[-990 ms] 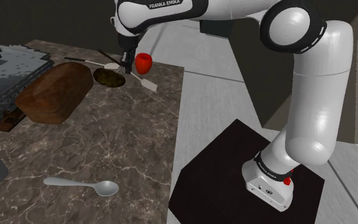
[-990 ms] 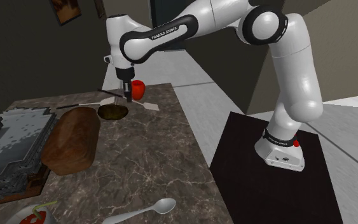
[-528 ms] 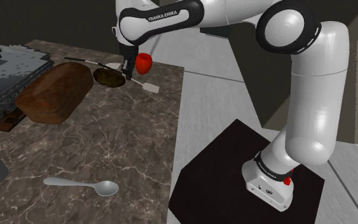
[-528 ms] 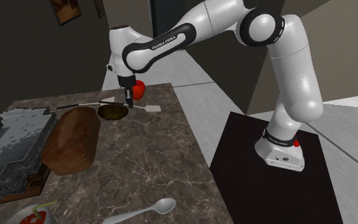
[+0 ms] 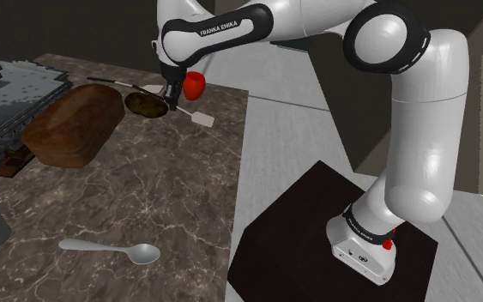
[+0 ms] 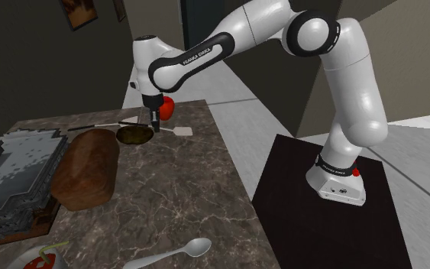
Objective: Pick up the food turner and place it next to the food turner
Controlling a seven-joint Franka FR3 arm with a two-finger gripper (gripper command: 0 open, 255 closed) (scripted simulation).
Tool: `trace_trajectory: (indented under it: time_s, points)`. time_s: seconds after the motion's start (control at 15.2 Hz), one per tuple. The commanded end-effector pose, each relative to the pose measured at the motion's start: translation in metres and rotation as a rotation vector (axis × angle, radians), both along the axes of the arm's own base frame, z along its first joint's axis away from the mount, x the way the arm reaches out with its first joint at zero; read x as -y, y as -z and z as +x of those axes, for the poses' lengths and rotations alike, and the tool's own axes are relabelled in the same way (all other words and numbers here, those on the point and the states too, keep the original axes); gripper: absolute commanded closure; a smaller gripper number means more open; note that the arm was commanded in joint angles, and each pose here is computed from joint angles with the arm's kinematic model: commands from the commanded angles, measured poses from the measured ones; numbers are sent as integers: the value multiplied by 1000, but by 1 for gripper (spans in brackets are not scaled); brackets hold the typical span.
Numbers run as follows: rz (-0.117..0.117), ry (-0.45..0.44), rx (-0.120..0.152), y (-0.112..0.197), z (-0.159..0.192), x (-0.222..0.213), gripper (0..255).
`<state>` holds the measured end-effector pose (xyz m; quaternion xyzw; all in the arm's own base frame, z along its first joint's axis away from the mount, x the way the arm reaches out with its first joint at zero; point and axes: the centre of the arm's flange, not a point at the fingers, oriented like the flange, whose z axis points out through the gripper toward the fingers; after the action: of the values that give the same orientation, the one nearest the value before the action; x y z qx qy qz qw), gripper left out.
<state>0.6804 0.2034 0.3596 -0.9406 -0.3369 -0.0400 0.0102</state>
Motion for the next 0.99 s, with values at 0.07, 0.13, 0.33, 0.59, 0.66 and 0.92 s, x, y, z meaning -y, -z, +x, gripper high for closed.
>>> trace_trajectory:
  time_s: [0.07,0.13,0.33,0.59,0.66,0.92]
  points:
    - [-4,-2,-17,9,-1,-1,255]
    - [-4,-2,-17,9,-1,-1,255]
    - [-4,-3,-17,12,-3,-1,0]
    - [-4,-2,-17,-4,-2,-1,0]
    - [-4,-2,-17,-17,-2,0,0]
    - [-4,-2,-17,-41,-4,1,0]
